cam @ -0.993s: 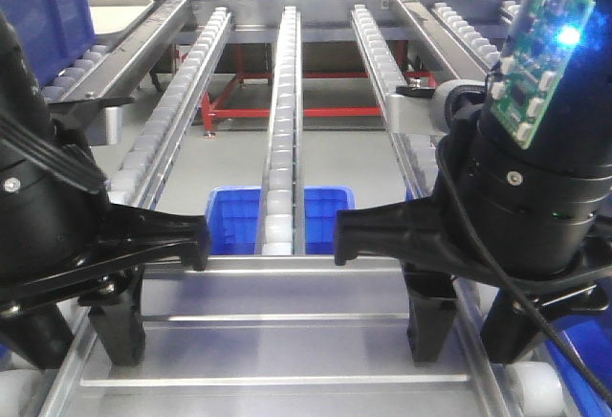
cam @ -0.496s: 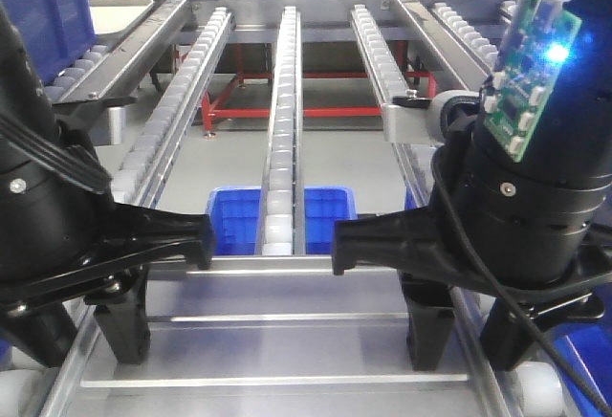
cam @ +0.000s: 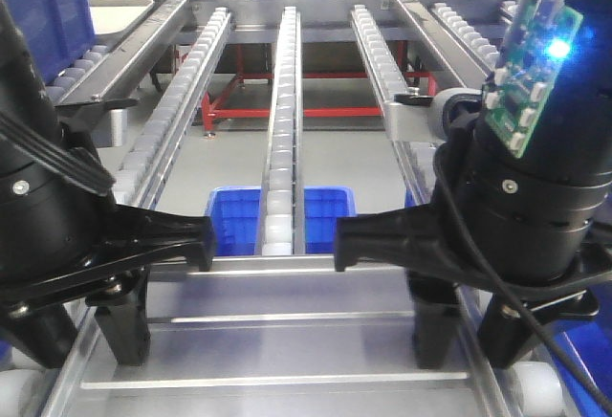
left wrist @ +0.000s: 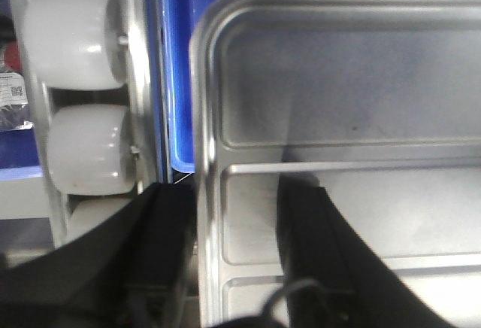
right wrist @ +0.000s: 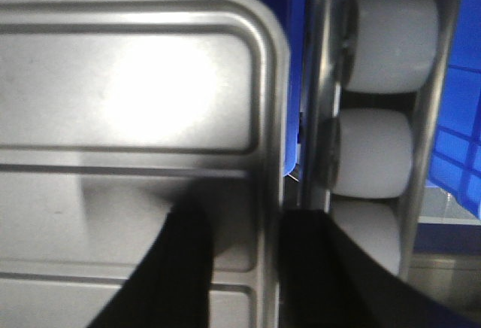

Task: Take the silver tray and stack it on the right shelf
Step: 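Close both grippers on the opposite side rims of the tray, then lift the tray with both grippers and pull it toward the robot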

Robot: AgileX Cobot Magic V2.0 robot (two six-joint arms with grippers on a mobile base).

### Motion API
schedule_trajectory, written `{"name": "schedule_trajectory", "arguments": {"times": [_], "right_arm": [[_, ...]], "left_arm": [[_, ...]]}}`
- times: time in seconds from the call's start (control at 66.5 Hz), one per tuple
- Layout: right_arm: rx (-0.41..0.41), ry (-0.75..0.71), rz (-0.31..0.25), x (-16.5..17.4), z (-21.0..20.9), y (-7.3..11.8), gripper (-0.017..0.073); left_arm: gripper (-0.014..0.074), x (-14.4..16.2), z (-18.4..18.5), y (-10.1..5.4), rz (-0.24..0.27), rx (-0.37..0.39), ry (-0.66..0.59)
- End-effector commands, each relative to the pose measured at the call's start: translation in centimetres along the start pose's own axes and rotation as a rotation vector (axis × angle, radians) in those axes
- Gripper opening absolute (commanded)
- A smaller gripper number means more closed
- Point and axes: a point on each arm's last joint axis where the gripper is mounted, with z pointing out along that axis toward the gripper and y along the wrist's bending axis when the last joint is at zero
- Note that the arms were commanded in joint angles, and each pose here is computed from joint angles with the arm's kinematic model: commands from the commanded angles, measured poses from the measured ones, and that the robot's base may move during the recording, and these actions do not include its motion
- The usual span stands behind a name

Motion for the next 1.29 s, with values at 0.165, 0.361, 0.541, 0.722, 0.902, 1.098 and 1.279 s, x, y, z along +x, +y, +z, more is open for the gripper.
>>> {"name": "schedule_trajectory", "arguments": {"times": [0.165,0.361,0.541,0.722,0.902,1.098,1.279], "right_arm": [[-0.05,-0.061,-0.011,-0.7,-1.2,0.5,0.0082],[-0.05,-0.061,-0.011,-0.7,-1.2,0.5,0.0069],[-0.05,-0.061,-0.011,-0.7,-1.2,0.5,0.0069],[-0.049,-0.06,0.002,-0.8,-1.4,0.6,0.0069],[-0.037,-0.05,0.06,-1.2,-3.5,0.7,0.0069],[-0.053,-0.075,0.074,-1.3,-6.1,0.4,0.007],[-0.043,-0.065,0.116,-0.5,-7.7,-0.1,0.007]], "left_arm": [[-0.0001,-0.6,-1.0,-0.6,-0.009,0.043,-0.048],[-0.01,-0.6,-1.0,-0.6,-0.009,0.043,-0.047],[-0.01,-0.6,-1.0,-0.6,-0.009,0.043,-0.047],[-0.01,-0.9,-1.2,-0.7,-0.02,0.044,-0.046],[-0.01,-1.9,-3.7,-0.7,-0.055,0.033,-0.042],[-0.01,-1.6,-6.7,-0.3,-0.076,0.059,-0.06],[-0.01,-0.6,-8.7,0.1,-0.08,0.071,-0.061]]}}
